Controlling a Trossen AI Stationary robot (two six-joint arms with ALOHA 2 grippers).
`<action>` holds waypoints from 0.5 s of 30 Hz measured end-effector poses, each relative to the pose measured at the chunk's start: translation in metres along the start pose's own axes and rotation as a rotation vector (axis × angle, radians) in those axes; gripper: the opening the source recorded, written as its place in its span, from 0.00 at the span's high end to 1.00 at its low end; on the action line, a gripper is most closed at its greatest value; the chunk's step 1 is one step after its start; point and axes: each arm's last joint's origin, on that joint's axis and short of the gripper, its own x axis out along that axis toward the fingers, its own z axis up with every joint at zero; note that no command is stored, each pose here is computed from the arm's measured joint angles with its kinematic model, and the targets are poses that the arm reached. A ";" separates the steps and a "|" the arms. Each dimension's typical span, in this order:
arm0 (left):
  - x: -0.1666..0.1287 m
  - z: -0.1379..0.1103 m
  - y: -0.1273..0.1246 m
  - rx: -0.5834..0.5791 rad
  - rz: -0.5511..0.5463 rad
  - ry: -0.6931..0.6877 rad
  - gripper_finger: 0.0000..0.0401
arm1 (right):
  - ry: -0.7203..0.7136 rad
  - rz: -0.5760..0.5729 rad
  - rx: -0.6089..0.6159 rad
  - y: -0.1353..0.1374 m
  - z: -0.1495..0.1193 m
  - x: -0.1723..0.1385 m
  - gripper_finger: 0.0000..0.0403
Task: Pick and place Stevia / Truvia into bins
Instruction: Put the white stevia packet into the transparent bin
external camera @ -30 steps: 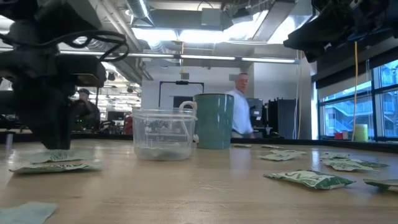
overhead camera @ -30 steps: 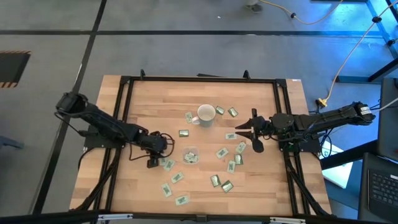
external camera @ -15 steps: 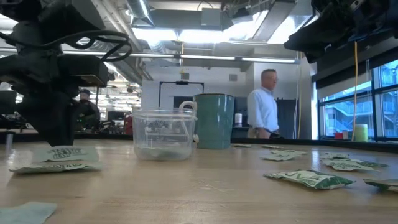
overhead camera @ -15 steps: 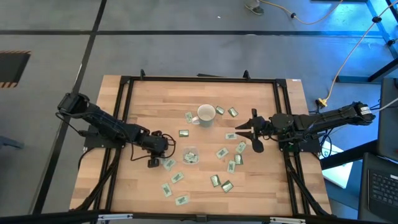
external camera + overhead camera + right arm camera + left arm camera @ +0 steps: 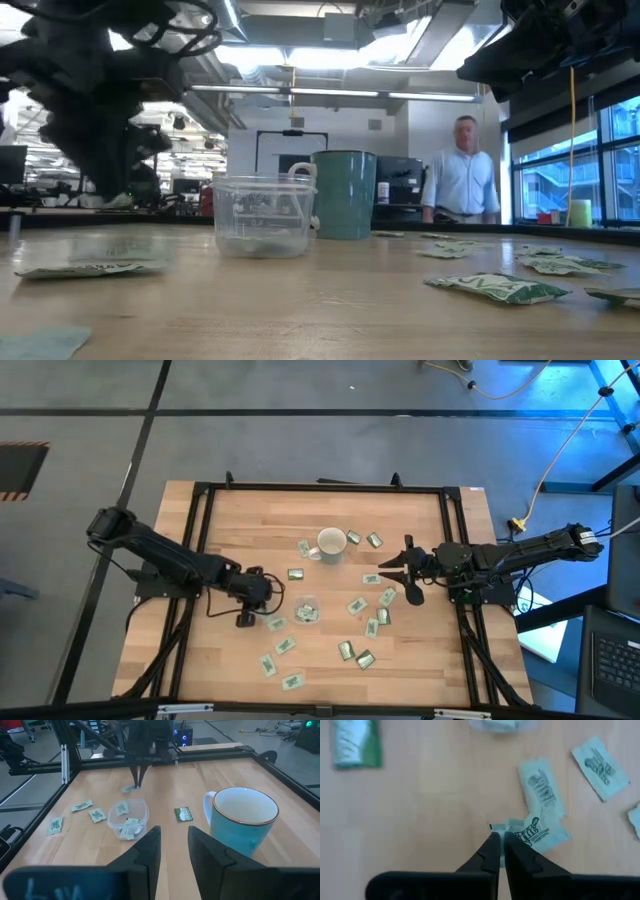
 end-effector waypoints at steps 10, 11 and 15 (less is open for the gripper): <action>-0.035 0.053 0.007 -0.028 0.086 -0.343 0.97 | 0.001 0.000 -0.001 0.000 0.000 0.000 0.75; -0.036 0.056 0.008 -0.036 0.081 -0.372 0.97 | 0.002 0.000 -0.001 0.000 0.000 0.000 0.75; -0.038 0.068 0.012 -0.037 0.017 -0.466 0.97 | 0.002 0.000 -0.001 0.000 0.000 0.000 0.75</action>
